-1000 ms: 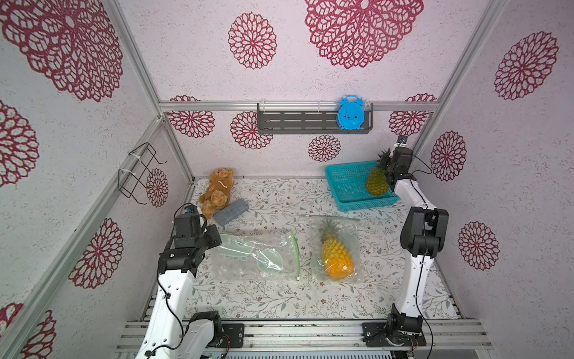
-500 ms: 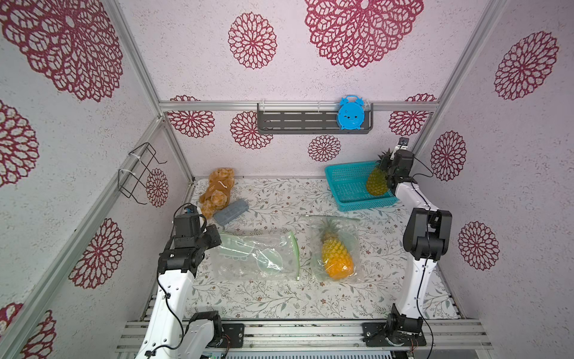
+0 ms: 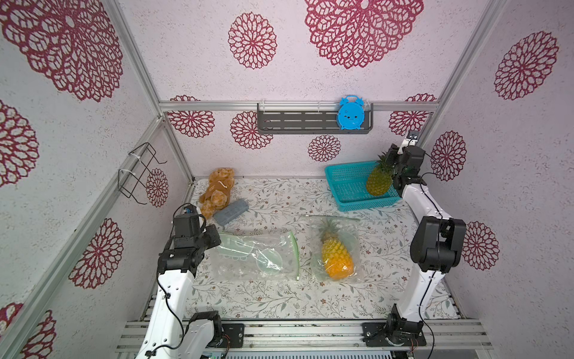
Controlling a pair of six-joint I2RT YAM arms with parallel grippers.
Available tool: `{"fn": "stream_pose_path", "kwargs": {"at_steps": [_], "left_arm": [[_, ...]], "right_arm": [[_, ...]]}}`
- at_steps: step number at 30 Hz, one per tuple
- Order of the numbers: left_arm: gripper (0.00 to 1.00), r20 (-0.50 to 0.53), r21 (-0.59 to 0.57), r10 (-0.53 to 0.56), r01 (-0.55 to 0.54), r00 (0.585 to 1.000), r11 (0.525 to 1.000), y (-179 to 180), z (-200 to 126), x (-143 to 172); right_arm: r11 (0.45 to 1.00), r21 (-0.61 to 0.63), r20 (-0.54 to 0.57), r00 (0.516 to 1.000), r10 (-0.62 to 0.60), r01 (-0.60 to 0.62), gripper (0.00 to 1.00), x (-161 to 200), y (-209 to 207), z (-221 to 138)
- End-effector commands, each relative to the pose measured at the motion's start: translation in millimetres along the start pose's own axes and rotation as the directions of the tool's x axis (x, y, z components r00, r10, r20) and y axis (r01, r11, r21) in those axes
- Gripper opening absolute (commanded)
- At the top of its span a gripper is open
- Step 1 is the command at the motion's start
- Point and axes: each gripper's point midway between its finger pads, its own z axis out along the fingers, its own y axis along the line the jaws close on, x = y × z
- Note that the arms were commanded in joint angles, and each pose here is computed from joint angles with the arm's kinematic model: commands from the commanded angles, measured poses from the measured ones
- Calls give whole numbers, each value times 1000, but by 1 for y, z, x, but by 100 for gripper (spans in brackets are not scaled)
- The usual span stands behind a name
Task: Open the zip-top bag and take out the pineapple
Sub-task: Place the pineapple in the basket, then place the zipper food storage bag at the center of the board.
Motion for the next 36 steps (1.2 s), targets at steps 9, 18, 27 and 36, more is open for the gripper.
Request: {"fn": "stream_pose_path", "kwargs": {"at_steps": [9, 18, 27, 36], "left_arm": [[0, 2, -11, -1, 1, 1000, 1000, 5, 2, 0], [0, 0, -51, -9, 9, 1000, 999, 12, 3, 2], [0, -9, -141, -29, 28, 1000, 990, 29, 5, 3], [2, -9, -249, -52, 49, 999, 967, 49, 4, 5]], "right_arm": [[978, -200, 76, 994, 77, -60, 57, -51, 26, -66], [911, -385, 7, 987, 159, -144, 58, -42, 52, -137], [891, -427, -88, 988, 127, -153, 59, -6, 74, -214], [904, -411, -121, 989, 79, -123, 61, 14, 76, -249]]}}
